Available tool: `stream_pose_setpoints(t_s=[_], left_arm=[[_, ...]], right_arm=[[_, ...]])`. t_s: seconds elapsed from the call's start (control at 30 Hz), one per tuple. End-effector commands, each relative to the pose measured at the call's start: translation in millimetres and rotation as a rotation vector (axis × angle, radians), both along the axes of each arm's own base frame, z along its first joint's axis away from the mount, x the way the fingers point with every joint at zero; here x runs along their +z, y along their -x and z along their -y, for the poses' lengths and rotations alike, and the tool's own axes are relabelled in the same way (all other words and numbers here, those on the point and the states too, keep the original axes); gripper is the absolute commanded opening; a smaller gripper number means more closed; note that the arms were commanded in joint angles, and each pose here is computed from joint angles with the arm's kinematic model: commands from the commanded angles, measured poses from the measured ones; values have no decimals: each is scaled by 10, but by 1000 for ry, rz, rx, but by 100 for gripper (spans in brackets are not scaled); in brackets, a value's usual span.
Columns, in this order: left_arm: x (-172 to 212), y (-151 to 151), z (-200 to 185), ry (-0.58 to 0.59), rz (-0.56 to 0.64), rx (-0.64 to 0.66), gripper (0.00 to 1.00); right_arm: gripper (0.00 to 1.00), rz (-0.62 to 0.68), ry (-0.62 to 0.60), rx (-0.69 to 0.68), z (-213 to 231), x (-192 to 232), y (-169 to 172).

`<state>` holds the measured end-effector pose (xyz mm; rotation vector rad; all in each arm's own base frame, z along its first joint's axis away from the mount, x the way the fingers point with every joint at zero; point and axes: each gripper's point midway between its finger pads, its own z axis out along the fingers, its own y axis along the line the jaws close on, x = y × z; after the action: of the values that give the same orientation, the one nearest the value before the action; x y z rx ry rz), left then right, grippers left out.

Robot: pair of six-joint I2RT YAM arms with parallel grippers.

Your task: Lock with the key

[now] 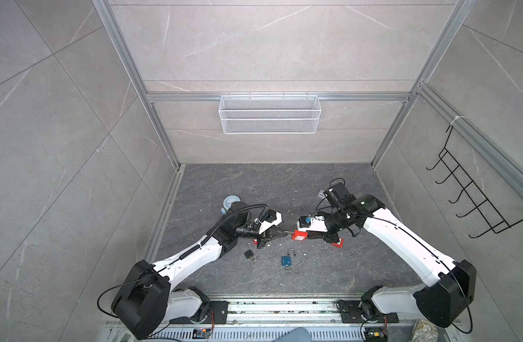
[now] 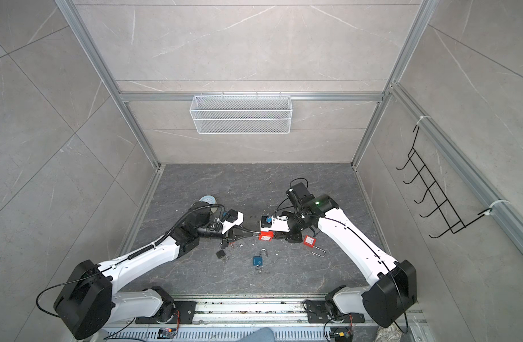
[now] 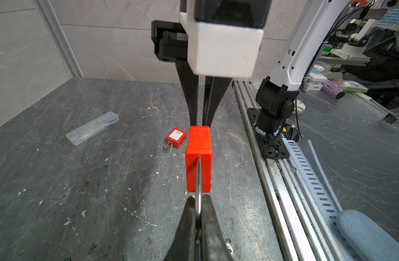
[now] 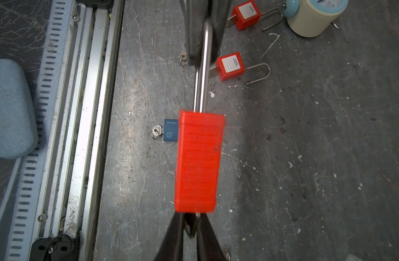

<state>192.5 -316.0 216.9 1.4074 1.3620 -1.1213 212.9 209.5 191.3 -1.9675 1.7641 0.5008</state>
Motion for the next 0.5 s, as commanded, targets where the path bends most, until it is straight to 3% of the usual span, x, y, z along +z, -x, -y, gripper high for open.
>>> stream_pose_setpoints(t_s=[0.0, 0.13, 0.47], left_arm=[[356, 38, 34, 81, 117, -44, 0], [372, 35, 30, 76, 130, -41, 0], [323, -4, -44, -8, 181, -19, 0]], right_arm=[[12, -26, -16, 27, -35, 27, 54], [1, -27, 1, 32, -15, -4, 54], [0, -21, 42, -70, 285, -79, -66]])
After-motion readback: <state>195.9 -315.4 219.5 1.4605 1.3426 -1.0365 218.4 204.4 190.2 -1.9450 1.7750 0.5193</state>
